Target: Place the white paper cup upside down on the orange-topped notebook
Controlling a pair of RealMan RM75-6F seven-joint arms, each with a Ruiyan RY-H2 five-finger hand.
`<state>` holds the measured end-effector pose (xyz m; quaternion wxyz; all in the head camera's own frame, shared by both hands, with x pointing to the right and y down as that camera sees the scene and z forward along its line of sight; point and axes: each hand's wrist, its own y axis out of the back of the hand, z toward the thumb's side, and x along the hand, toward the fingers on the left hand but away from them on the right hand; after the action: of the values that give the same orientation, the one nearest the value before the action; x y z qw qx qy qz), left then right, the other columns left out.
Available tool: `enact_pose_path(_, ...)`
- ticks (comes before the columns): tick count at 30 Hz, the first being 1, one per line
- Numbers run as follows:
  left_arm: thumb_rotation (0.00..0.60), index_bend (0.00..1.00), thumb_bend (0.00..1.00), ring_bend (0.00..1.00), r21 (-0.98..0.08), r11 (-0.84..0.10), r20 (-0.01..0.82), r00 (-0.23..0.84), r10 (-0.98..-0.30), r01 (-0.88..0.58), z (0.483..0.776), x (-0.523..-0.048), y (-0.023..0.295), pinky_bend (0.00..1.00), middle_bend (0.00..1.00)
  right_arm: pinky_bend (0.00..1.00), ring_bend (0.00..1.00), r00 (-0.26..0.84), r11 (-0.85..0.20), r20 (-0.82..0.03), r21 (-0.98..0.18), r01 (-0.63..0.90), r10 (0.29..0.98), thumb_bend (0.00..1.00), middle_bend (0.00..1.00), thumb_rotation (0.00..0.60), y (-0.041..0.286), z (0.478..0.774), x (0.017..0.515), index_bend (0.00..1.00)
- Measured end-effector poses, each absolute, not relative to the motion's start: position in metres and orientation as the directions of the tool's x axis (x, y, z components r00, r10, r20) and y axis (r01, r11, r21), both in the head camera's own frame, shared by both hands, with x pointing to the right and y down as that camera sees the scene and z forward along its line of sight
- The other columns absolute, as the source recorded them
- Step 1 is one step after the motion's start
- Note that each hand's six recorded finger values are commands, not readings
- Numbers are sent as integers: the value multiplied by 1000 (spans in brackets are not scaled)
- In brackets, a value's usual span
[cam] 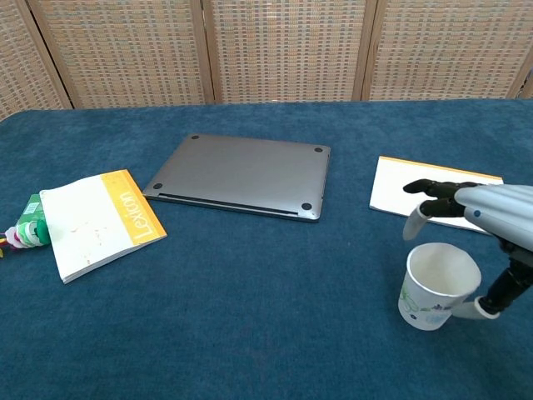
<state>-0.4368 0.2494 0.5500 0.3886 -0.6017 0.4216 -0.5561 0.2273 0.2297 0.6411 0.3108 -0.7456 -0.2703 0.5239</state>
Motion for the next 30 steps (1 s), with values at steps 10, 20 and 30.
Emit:
enact_pose_path(10, 600, 0, 176, 0, -936, -345, 344, 28, -939, -75, 551, -437, 250, 0, 0, 0, 0, 296, -657, -613, -751, 72, 733, 267, 15, 600, 229, 645, 222, 459)
enact_pose_path(20, 600, 0, 176, 0, -935, -347, 345, 28, -938, -72, 552, -436, 249, 0, 0, 0, 0, 315, -644, -579, -747, 165, 752, 274, 24, 600, 216, 635, 214, 464)
enact_pose_path(30, 600, 0, 176, 0, -935, -347, 347, 25, -938, -70, 553, -437, 249, 0, 0, 0, 0, 279, -570, -497, -724, 388, 821, 275, 24, 600, 163, 628, 210, 462)
